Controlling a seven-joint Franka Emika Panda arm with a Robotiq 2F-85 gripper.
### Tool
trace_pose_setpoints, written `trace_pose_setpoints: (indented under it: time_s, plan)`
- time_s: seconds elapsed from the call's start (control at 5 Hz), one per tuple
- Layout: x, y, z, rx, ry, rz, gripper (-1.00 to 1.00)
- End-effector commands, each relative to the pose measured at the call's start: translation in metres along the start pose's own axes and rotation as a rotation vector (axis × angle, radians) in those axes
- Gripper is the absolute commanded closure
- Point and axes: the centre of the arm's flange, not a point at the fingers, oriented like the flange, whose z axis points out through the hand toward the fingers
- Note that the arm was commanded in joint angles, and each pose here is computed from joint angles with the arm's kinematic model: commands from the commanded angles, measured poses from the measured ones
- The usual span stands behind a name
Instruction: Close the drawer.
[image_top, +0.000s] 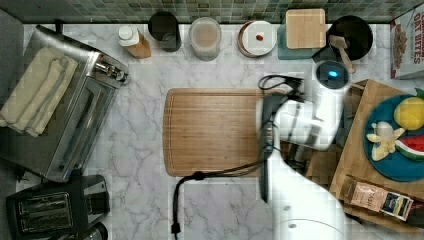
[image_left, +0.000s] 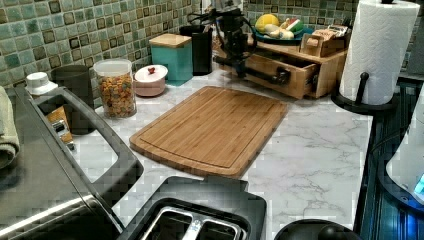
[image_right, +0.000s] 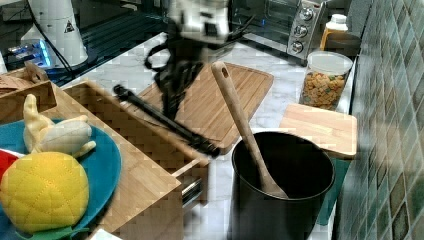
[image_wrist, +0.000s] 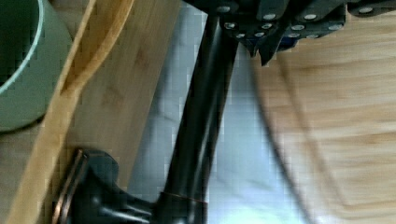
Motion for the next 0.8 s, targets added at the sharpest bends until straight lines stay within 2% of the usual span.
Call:
trace_pose_setpoints:
  time_s: [0.2, 0.4, 0.8]
  plan:
    - [-0.069, 0.232, -0.048, -0.209, 0.239, 0.361, 1.00]
    - [-0.076, 0.211, -0.054, -0.201, 0.231, 0.411, 1.00]
    - [-0.076, 0.211, -0.054, -0.201, 0.231, 0.411, 1.00]
